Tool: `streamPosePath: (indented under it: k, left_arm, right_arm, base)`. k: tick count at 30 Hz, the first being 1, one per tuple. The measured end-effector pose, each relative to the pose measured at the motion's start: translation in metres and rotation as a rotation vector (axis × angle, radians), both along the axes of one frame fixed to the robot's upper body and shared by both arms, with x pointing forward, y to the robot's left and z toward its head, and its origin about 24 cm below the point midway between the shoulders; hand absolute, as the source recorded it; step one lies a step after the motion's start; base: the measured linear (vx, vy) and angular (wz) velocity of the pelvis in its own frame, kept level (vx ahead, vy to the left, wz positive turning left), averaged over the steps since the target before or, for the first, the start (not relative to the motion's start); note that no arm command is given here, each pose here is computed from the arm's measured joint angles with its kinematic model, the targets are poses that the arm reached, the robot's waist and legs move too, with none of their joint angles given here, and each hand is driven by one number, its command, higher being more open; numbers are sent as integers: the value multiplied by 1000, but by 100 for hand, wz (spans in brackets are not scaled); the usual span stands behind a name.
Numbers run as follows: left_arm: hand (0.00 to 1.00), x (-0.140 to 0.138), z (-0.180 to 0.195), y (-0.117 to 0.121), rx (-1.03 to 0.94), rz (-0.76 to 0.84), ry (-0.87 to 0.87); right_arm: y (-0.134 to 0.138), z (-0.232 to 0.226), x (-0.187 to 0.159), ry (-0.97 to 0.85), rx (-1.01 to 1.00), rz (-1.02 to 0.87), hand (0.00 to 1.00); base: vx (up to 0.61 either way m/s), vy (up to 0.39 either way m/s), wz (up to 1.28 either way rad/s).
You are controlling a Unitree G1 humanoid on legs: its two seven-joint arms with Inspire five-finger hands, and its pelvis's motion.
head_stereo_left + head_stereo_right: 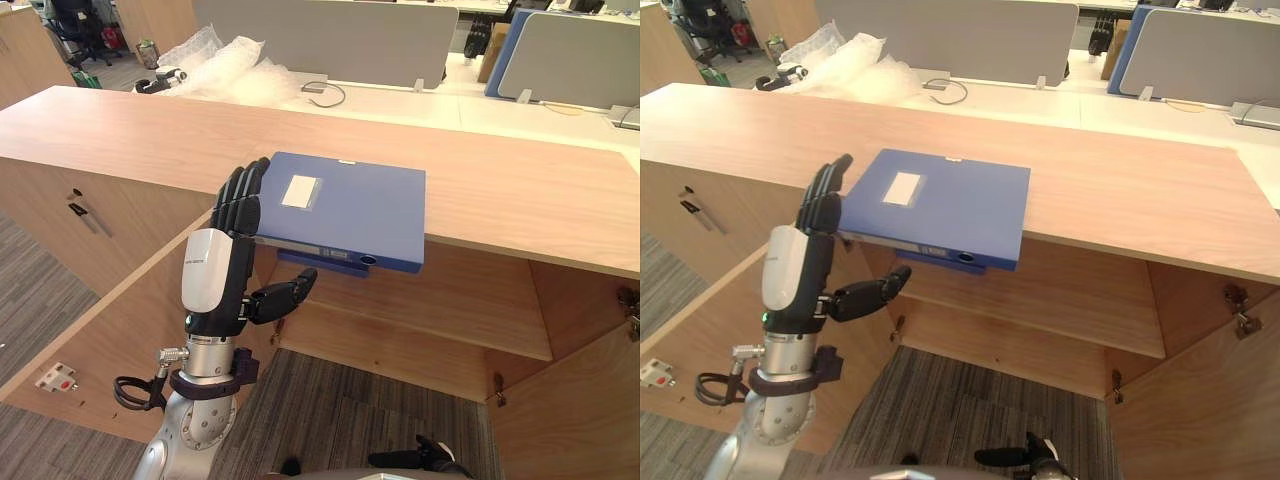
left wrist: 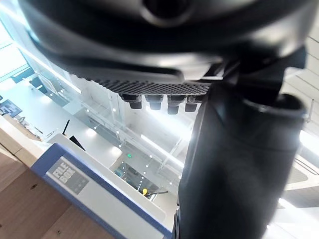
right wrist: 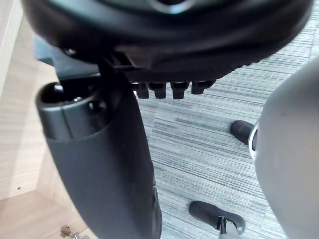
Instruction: Walk over to the cabinet, pick up the folder, carry it to the office cabinet, place the folder inside the office cabinet, then close the office cabinet door
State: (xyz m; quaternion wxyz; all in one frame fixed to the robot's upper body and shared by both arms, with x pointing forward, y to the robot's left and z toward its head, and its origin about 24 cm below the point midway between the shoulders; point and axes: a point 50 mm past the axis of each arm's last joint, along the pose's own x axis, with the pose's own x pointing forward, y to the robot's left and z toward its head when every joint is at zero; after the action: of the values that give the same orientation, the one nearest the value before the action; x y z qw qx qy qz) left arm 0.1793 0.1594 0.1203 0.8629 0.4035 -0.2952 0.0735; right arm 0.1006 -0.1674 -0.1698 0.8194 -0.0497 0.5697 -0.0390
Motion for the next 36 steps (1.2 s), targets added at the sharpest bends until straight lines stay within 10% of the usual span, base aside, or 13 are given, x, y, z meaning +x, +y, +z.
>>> streamPosePath:
  k: [36]
  left_arm:
    - [100, 48, -31, 39, 453, 135, 115]
  right_arm:
    - [1, 8, 20, -90, 2, 123, 100]
  base:
    - [-18, -2, -6]
